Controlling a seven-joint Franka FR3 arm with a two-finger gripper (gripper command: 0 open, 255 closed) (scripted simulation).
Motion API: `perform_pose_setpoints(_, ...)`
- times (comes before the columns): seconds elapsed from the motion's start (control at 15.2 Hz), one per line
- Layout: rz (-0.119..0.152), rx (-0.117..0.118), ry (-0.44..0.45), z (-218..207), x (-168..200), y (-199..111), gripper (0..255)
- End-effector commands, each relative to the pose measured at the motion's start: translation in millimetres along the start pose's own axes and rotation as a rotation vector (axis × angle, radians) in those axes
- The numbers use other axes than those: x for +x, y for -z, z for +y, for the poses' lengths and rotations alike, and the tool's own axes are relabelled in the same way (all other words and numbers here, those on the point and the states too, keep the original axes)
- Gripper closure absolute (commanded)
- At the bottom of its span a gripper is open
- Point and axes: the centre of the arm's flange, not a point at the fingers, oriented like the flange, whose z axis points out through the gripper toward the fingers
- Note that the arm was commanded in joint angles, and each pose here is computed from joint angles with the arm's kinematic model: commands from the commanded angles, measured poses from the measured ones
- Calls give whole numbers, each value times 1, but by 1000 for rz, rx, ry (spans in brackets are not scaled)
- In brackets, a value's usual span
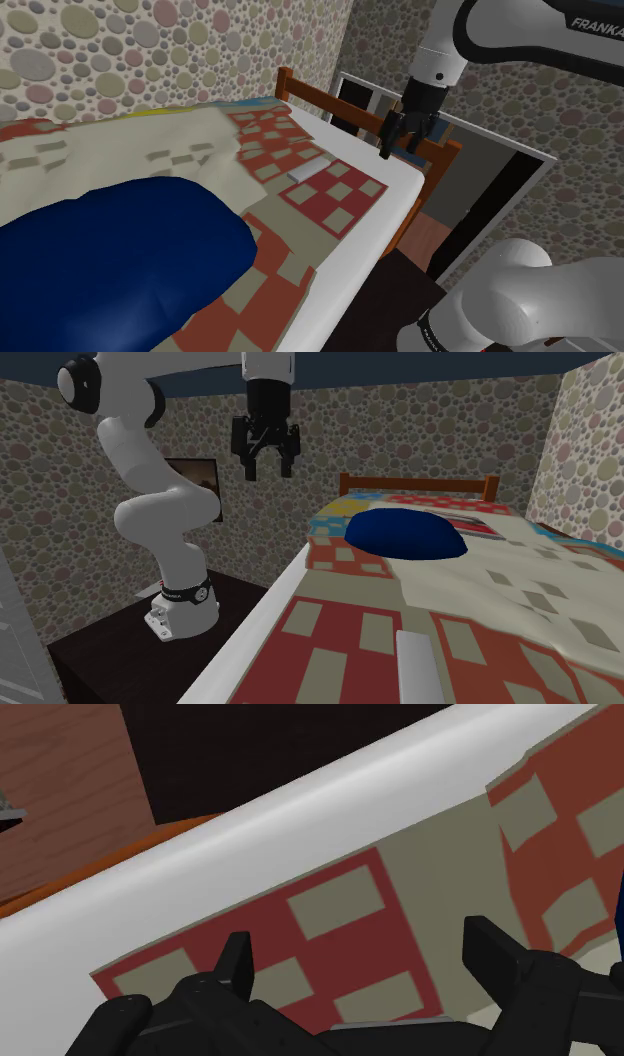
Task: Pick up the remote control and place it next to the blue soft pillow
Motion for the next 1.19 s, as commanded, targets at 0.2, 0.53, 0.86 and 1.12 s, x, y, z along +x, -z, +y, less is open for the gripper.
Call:
perform_pose_setpoints(0.2, 1, 6, -101, -11, 31, -21, 0)
perform_pose_setpoints(0.53, 3, 17, -270, -22, 84, -57, 0)
perform_pose_setpoints(0.86, 5, 27, -438, -24, 139, -92, 0)
perform_pose_setpoints(1.12, 7, 35, -573, -20, 183, -121, 0)
